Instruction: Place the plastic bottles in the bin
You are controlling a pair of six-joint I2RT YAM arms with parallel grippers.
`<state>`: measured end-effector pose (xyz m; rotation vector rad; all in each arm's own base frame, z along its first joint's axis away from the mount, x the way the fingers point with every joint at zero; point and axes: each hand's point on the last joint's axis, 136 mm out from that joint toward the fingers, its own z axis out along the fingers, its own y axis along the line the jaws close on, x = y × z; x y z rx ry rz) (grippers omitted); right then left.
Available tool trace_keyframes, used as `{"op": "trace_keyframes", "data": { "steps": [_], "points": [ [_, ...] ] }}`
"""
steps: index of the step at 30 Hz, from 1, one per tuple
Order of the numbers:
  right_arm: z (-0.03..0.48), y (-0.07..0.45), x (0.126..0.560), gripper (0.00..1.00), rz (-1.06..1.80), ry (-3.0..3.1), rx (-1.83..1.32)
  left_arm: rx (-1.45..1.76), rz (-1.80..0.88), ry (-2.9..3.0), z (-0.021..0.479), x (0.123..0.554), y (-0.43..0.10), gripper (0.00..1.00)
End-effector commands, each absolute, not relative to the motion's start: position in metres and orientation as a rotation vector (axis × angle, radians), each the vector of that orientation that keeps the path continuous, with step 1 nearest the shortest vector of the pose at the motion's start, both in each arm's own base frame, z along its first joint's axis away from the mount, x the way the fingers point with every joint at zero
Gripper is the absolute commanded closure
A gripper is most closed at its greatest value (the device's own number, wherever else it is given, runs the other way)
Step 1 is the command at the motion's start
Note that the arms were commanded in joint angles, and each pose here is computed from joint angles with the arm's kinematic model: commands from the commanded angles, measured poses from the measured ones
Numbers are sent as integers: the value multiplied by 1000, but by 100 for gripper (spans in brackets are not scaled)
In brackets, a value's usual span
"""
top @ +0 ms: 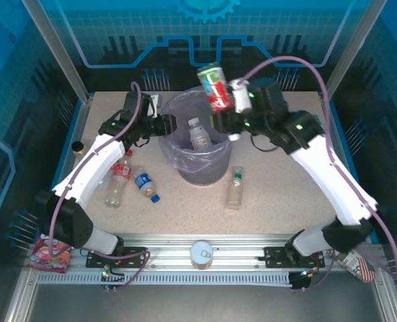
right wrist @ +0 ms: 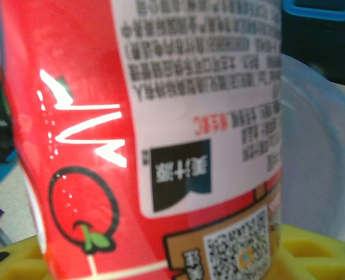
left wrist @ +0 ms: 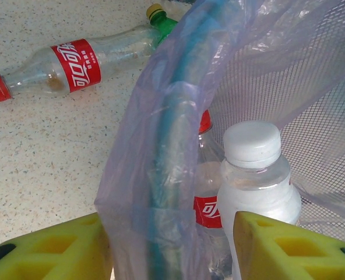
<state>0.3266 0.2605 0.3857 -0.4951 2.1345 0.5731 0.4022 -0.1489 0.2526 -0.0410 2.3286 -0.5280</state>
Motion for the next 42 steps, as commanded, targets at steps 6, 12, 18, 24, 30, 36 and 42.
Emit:
{"op": "trace_keyframes", "data": {
  "steps": [6, 12, 18, 24, 30, 36, 42],
  "points": [
    [337, 341, 376, 45, 662, 2191, -611, -13, -515, 2410, 229, 387, -154, 45],
    [278, 338, 380, 45, 594, 2327, -613, -5, -493, 2415, 227, 387, -153, 45],
    [238, 323, 370, 43, 587, 2410, -570, 0, -489, 2417, 226, 387, -153, 45],
    [240, 316, 363, 32, 581, 2408, -569, 0, -482, 2417, 226, 387, -152, 45],
    [259, 309, 360, 21, 564, 2369, -573, -1, -475, 2415, 227, 387, -151, 45],
    [293, 304, 355, 17, 570, 2304, -581, -1, -475, 2419, 225, 387, -151, 45],
    [336, 287, 345, 16, 549, 2217, -558, 0, -471, 2418, 226, 387, -151, 45]
  ]
}}
